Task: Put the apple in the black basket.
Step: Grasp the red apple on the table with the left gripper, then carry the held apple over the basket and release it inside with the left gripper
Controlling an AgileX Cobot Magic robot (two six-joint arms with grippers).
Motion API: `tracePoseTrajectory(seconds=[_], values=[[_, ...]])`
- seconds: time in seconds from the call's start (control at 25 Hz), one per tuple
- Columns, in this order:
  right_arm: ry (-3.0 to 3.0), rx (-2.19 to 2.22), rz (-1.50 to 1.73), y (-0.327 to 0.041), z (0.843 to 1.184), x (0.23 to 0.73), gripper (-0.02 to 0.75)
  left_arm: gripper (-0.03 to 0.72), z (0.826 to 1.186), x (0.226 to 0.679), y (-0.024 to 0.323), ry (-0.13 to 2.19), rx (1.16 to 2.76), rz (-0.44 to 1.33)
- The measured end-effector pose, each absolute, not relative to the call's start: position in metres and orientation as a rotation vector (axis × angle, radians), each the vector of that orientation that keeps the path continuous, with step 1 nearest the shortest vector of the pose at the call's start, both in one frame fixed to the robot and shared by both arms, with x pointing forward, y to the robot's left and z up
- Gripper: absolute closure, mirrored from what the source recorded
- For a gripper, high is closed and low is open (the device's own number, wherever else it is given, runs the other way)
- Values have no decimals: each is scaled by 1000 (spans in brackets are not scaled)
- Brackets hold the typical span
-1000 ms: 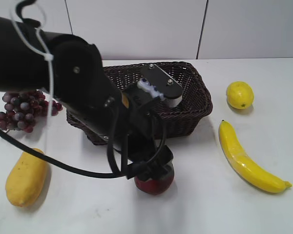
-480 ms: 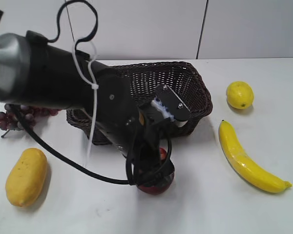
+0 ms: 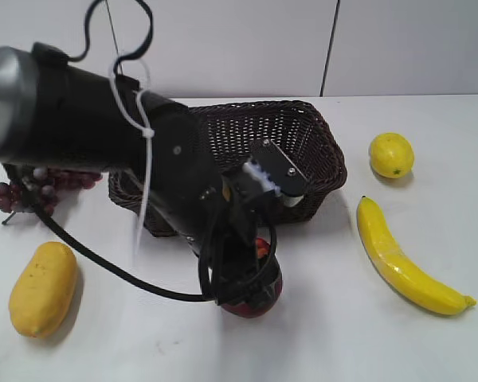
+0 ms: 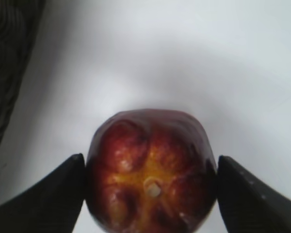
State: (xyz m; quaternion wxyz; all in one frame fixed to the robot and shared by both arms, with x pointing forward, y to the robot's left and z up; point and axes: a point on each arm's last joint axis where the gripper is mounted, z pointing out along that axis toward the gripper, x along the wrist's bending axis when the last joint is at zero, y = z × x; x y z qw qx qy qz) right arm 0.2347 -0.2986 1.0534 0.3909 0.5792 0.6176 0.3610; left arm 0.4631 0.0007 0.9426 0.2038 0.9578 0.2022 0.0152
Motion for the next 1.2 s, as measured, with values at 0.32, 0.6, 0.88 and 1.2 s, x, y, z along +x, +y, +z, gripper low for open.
tracePoseTrajectory(seconds=[0.32, 0.6, 0.88, 1.2], values=[[1569, 1472, 917, -299, 1053, 235, 167, 88, 1048, 466, 5, 502, 2442, 170], [1569, 1472, 917, -299, 1053, 235, 167, 88, 1097, 537, 32, 660, 2240, 347], [1569, 1472, 917, -299, 1053, 235, 167, 88, 1038, 596, 50, 863, 2293, 311], [1569, 1472, 917, -299, 1053, 235, 167, 88, 963, 617, 39, 939, 2366, 254]])
